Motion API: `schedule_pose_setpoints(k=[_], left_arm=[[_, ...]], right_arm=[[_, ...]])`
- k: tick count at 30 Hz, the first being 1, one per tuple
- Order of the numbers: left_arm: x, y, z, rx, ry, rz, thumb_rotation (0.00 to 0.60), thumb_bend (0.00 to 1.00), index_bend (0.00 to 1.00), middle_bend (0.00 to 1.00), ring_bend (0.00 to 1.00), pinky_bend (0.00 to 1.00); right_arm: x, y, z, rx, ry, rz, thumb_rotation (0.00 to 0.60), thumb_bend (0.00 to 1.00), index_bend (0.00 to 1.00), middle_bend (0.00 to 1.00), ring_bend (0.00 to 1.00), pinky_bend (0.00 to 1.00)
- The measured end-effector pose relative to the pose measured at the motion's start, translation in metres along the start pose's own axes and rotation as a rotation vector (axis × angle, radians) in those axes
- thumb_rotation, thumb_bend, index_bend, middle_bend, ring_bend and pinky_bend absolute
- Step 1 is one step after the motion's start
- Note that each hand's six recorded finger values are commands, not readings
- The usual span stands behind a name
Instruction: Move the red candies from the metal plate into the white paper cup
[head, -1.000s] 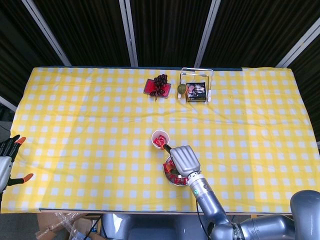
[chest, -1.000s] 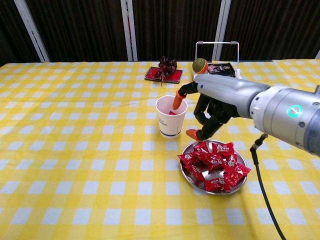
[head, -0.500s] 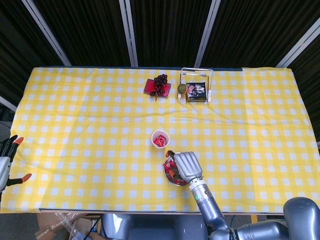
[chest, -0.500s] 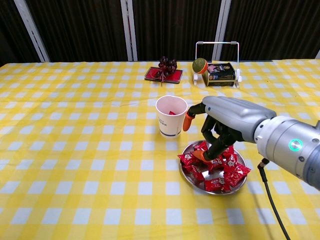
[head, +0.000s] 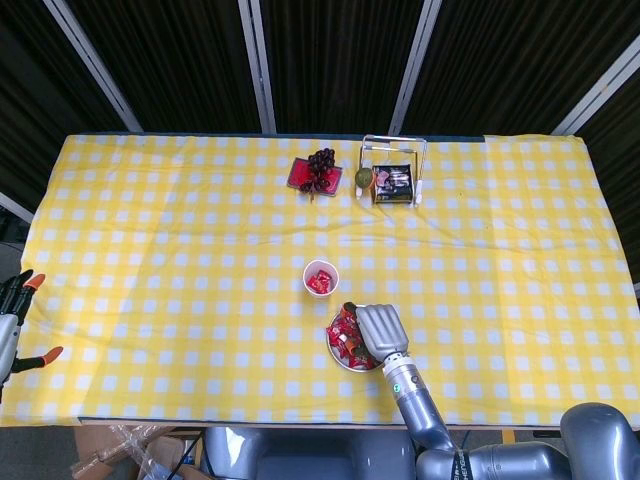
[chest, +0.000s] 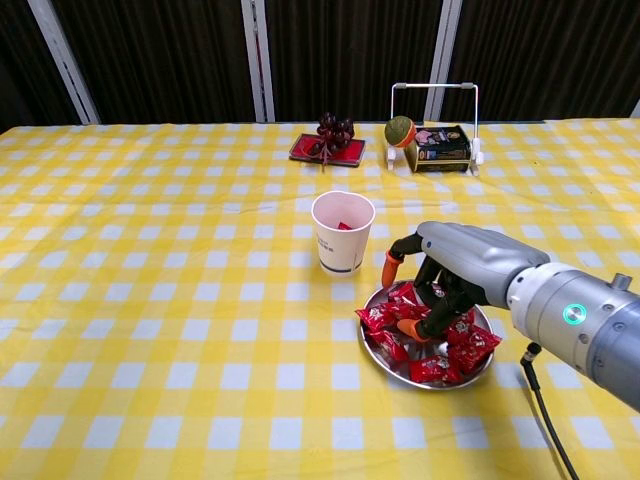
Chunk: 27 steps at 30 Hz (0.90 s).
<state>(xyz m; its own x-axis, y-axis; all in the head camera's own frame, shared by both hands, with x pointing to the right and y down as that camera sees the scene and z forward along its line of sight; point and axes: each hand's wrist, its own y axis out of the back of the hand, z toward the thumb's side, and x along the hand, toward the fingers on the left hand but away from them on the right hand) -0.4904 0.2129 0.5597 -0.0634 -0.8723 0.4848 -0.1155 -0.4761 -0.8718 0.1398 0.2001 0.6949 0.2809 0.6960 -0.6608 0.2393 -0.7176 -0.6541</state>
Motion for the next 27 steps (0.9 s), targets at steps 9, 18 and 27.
schedule_pose_setpoints(k=[9,18,27], left_arm=[[0.000,0.000,0.000,0.001,0.000,-0.001,0.600,0.01,0.00,0.00,0.00,0.00],[0.000,0.000,0.001,0.003,-0.004,-0.001,0.600,0.01,0.00,0.00,0.00,0.00],[0.000,0.000,0.001,0.003,-0.005,0.003,0.600,0.01,0.00,0.00,0.00,0.00]], right_arm=[[-0.004,-0.006,-0.008,-0.010,-0.015,0.010,0.600,0.35,0.48,0.83,0.95,0.98],[-0.004,-0.009,-0.018,-0.020,-0.037,0.020,0.600,0.49,0.60,0.83,0.95,0.98],[0.000,-0.001,-0.013,-0.040,-0.016,0.007,0.600,0.51,0.60,0.83,0.95,0.98]])
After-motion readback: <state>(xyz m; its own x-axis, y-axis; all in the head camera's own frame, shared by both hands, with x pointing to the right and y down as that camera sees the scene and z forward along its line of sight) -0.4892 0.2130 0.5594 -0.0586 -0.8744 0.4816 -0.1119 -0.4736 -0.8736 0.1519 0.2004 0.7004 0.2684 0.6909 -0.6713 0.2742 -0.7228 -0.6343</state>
